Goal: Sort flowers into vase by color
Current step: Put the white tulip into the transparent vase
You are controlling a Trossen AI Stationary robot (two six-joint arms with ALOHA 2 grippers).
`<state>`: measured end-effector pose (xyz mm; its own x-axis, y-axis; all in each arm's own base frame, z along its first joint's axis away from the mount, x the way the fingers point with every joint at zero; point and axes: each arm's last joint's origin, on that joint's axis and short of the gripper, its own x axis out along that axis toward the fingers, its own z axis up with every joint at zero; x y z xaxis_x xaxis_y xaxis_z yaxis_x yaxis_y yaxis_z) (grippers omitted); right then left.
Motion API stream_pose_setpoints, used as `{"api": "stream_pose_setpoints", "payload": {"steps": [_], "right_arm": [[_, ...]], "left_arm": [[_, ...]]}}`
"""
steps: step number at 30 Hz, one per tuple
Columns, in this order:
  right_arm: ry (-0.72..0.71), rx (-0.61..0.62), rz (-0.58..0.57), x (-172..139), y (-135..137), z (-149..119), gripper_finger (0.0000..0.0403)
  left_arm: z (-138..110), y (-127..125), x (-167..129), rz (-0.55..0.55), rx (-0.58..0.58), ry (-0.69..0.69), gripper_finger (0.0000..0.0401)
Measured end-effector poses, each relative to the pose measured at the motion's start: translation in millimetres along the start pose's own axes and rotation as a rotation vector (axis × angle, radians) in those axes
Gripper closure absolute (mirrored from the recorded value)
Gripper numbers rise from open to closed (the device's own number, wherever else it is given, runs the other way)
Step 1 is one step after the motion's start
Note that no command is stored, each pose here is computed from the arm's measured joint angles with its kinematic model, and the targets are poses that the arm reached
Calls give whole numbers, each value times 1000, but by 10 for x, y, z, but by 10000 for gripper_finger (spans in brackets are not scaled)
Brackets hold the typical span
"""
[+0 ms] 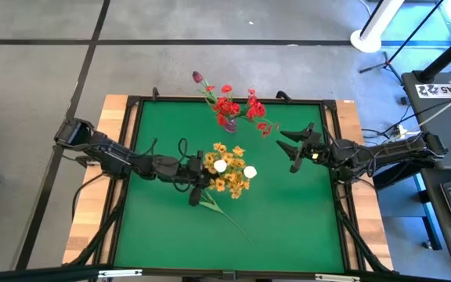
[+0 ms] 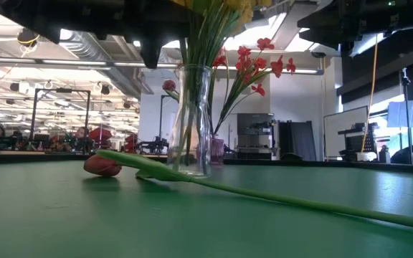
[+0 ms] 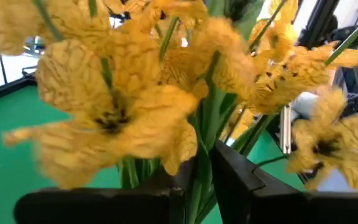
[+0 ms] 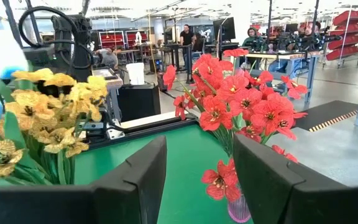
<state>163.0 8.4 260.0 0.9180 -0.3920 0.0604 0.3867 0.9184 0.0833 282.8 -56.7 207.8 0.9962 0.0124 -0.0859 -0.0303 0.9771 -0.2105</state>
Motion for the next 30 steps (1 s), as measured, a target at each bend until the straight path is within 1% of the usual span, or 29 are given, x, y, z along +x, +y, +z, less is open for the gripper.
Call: {"api": "stream_pose_setpoints", "payload": {"steps": [4,10,14,21,25,30], "right_arm": [[0,0,0,0,0,0,221],[0,0,0,0,0,0,221],[1,0,0,0,0,-1,221],[-1,1,0,0,0,1,221],[-7,5,1,0,0,8,221],[-11,8,1,0,0,12,221]], "left_arm": [[8,-60,25,1,12,48,352],[13,-149,35,43,20,113,351],[87,-201,-49,73,29,118,351],[274,-265,-313,125,47,122,351],[294,-288,-398,134,36,144,343],[254,-311,-426,130,6,184,318]]}}
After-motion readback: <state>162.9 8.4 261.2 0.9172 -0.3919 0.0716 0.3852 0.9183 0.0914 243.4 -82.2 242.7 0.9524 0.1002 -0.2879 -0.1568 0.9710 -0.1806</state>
